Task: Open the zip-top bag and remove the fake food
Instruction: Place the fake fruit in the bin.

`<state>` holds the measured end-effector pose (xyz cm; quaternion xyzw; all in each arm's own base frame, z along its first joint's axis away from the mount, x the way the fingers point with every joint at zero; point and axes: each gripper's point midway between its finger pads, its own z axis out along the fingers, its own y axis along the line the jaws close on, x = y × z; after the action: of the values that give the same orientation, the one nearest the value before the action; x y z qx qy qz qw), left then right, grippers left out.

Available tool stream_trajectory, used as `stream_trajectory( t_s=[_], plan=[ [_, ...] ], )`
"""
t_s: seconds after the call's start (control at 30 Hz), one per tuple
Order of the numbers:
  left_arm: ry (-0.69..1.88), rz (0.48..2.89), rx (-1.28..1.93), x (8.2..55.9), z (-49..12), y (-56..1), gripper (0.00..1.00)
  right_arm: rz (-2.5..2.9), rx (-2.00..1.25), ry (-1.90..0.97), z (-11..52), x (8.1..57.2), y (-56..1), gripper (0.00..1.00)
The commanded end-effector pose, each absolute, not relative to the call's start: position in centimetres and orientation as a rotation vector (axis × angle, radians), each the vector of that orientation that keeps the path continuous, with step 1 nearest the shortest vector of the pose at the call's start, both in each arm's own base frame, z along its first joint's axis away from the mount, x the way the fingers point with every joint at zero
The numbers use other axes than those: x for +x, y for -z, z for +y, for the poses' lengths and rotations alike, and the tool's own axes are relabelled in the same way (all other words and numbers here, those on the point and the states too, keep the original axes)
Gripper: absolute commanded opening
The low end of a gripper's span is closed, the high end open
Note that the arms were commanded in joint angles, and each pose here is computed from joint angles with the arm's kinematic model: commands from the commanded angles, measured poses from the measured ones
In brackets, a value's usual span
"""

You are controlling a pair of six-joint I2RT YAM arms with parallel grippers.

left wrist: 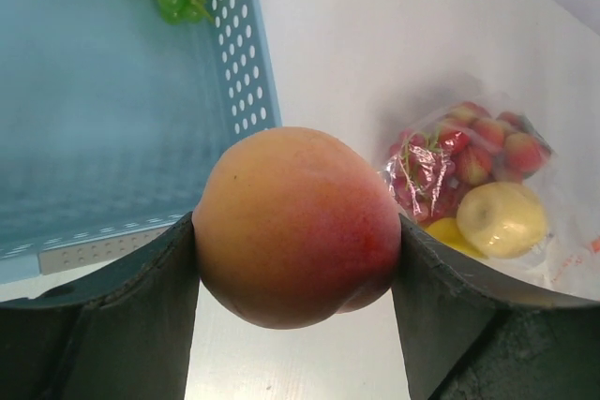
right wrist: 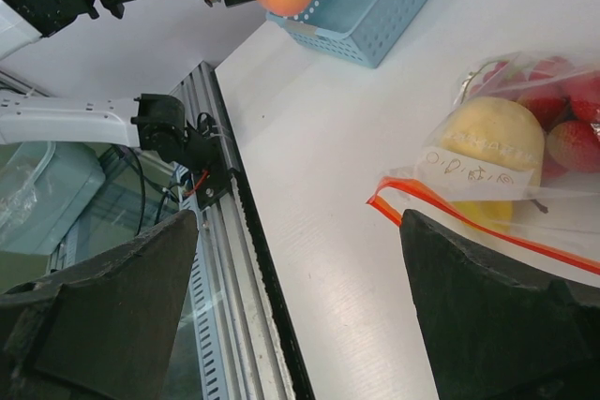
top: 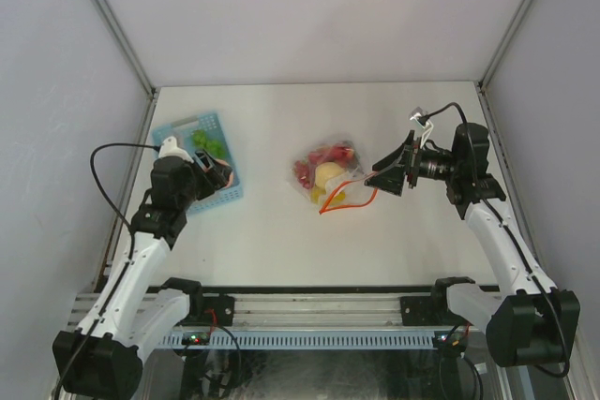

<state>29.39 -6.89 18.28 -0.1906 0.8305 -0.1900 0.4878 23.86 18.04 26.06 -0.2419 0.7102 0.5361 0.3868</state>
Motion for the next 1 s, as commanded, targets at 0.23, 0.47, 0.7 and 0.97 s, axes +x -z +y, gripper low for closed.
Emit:
stream_trajectory(
  t_s=[0.23,0.47,0.7,0.97],
  plan=[
    [0.407,1.972,-0.535,30.5,-4.8,-21.1,0.00,1.759,-0.650,-1.303,17.7,24.7,-27.4,0.87],
    [0.314,1.972,-0.586,30.8,-2.9,-21.2,0.01,1.766,-0.645,-1.303,17.7,24.8,-27.2,0.87],
    [0.250,1.989,-0.618,31.0,-1.7,-20.8,0.02,1.767,-0.642,-1.303,17.7,24.9,-27.2,0.87],
    [0.185,2.025,-0.652,31.4,-0.6,-20.0,0.05,1.772,-0.634,-1.309,17.6,25.0,-27.1,0.87]
  ],
)
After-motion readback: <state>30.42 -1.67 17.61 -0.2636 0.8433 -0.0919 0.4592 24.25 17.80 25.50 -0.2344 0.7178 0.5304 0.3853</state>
